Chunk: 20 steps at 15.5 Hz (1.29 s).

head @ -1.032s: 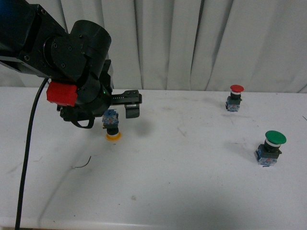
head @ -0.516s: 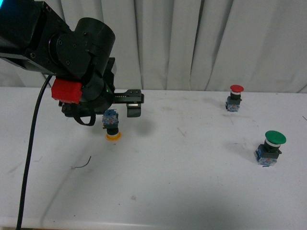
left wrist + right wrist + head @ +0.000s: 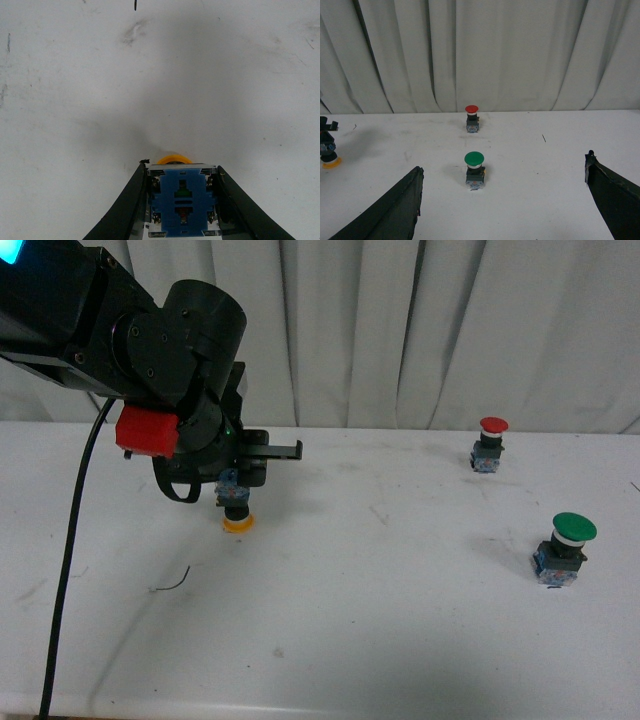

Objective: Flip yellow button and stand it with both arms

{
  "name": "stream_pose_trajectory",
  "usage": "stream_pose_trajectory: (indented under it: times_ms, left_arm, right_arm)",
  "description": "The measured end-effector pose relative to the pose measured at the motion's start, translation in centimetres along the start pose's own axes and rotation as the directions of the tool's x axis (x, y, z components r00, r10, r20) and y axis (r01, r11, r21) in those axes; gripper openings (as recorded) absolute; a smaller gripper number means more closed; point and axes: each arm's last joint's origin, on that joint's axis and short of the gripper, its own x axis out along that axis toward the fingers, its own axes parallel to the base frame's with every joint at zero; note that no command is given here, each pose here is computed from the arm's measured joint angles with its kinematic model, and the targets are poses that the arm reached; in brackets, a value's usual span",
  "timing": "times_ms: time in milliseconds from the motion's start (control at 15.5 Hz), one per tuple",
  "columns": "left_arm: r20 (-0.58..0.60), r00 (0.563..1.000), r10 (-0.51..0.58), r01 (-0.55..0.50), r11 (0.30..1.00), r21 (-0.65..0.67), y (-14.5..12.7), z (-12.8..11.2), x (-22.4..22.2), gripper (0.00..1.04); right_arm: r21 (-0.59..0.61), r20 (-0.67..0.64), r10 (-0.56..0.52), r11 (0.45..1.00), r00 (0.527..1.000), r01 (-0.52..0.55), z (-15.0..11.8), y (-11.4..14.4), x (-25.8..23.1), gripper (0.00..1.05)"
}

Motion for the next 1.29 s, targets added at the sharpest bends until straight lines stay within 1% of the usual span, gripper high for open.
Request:
stream_pose_trajectory:
  times_ms: [194, 258, 387, 581, 710, 839, 968, 1097, 1161, 1290]
  left_arm:
    - [0.023, 1.0, -0.008, 0.008, 1.0, 0.011, -0.2, 0.1, -0.4, 0.31]
    - [0.036, 0.999, -0.024, 0.023, 0.999, 0.028, -0.3, 0.0, -1.4, 0.31]
    - [0.103, 0.992, -0.074, 0.068, 0.996, 0.059, -1.0, 0.6, -4.1, 0.3]
    - [0.218, 0.966, -0.142, 0.119, 0.986, 0.116, -2.0, 1.7, -9.1, 0.3]
    - [0.249, 0.952, -0.175, 0.144, 0.98, 0.138, -1.9, 1.2, -11.3, 0.3]
    - [0.289, 0.939, -0.189, 0.153, 0.978, 0.141, -1.2, 0.2, -14.1, 0.3]
    - [0.381, 0.898, -0.222, 0.181, 0.973, 0.14, -0.5, -0.4, -18.5, 0.3]
    - [0.442, 0.843, -0.307, 0.266, 0.952, 0.154, -0.6, -1.4, -21.8, 0.3]
    - [0.451, 0.823, -0.345, 0.314, 0.938, 0.144, -0.5, -1.8, -22.0, 0.3]
    - [0.486, 0.749, -0.45, 0.46, 0.881, 0.109, 0.6, -2.7, -22.0, 0.3]
  right_arm:
    - [0.0, 0.0, 0.0, 1.0, 1.0, 0.0, 0.0, 0.0, 0.0, 0.98]
    - [0.0, 0.0, 0.0, 1.0, 1.0, 0.0, 0.0, 0.0, 0.0, 0.98]
    - [0.0, 0.0, 0.0, 1.0, 1.0, 0.0, 0.0, 0.0, 0.0, 0.98]
    - [0.0, 0.0, 0.0, 1.0, 1.0, 0.0, 0.0, 0.0, 0.0, 0.98]
    - [0.0, 0.0, 0.0, 1.0, 1.0, 0.0, 0.0, 0.0, 0.0, 0.98]
    - [0.0, 0.0, 0.0, 1.0, 1.0, 0.0, 0.0, 0.0, 0.0, 0.98]
    - [0.0, 0.0, 0.0, 1.0, 1.0, 0.0, 0.0, 0.0, 0.0, 0.98]
    - [0.0, 0.0, 0.0, 1.0, 1.0, 0.0, 0.0, 0.0, 0.0, 0.98]
    - [0.0, 0.0, 0.0, 1.0, 1.0, 0.0, 0.0, 0.0, 0.0, 0.98]
    - [0.0, 0.0, 0.0, 1.0, 1.0, 0.0, 0.0, 0.0, 0.0, 0.98]
